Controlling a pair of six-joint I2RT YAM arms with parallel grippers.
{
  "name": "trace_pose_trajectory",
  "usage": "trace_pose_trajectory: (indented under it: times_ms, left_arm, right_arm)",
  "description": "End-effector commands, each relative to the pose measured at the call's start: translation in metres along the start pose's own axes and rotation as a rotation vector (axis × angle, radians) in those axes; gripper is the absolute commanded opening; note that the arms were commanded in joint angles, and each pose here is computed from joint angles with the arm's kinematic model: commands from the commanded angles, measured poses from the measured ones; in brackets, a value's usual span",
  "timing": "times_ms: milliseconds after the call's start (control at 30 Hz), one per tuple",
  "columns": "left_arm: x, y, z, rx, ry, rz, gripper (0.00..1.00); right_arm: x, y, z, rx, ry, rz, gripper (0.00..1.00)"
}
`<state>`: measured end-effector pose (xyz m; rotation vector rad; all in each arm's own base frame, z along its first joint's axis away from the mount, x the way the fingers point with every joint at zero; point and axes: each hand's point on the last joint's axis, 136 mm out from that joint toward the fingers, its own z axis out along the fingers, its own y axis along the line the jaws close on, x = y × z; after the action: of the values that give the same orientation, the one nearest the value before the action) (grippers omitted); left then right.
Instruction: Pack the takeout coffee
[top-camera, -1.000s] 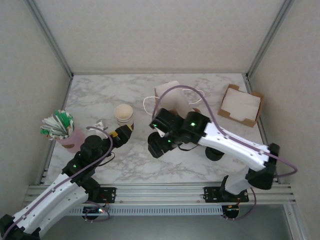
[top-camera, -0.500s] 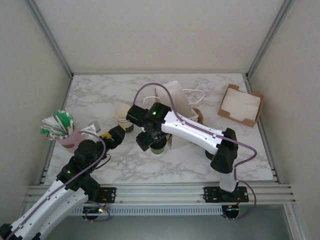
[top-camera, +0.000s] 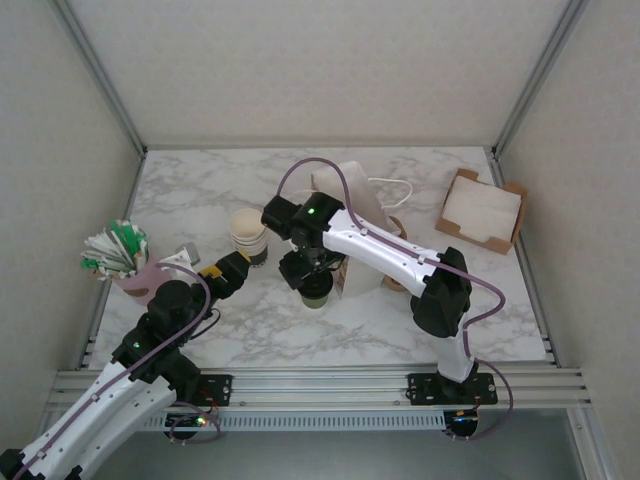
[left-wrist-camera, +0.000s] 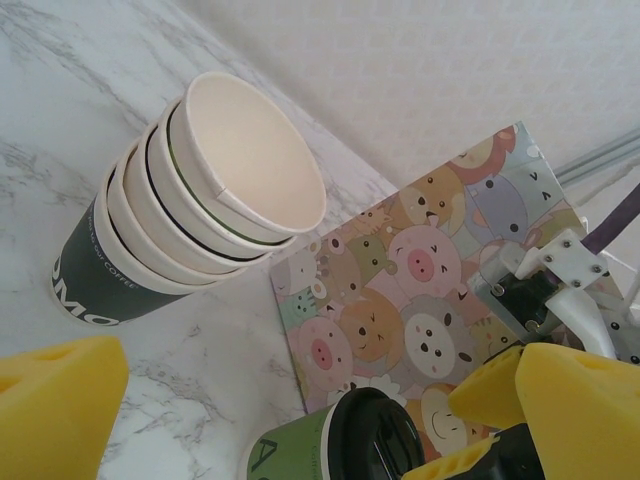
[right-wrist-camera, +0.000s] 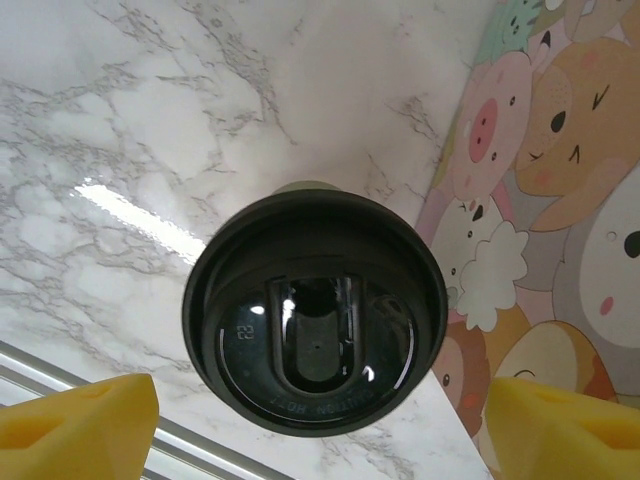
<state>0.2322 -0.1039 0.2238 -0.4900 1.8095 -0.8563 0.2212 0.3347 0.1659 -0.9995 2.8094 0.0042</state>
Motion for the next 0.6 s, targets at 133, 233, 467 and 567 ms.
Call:
trace_pose_trajectory:
  times_ms: [133,233,467,567]
  left_arm:
    - [-0.001,0.007,0.0,-0.024,-0.015,0.019,1.0]
    - [-0.002,0.005,0.0,-0.018,-0.017,0.018,1.0]
    - [-0.002,0.005,0.0,-0.02,-0.016,0.02,1.0]
    - [-0.002,0.005,0.0,-0.019,-0.017,0.018,1.0]
  right_arm:
    - [0.004,0.005,0.022,-0.005,0.057,-0.023,0.86]
    - [0.004,0.002,0.029,0.009,0.069,-0.016,0.86]
    - [0.007,0.001,0.037,0.013,0.089,-0.008,0.84]
    - [0.009,0.001,0.039,0.01,0.096,-0.005,0.82]
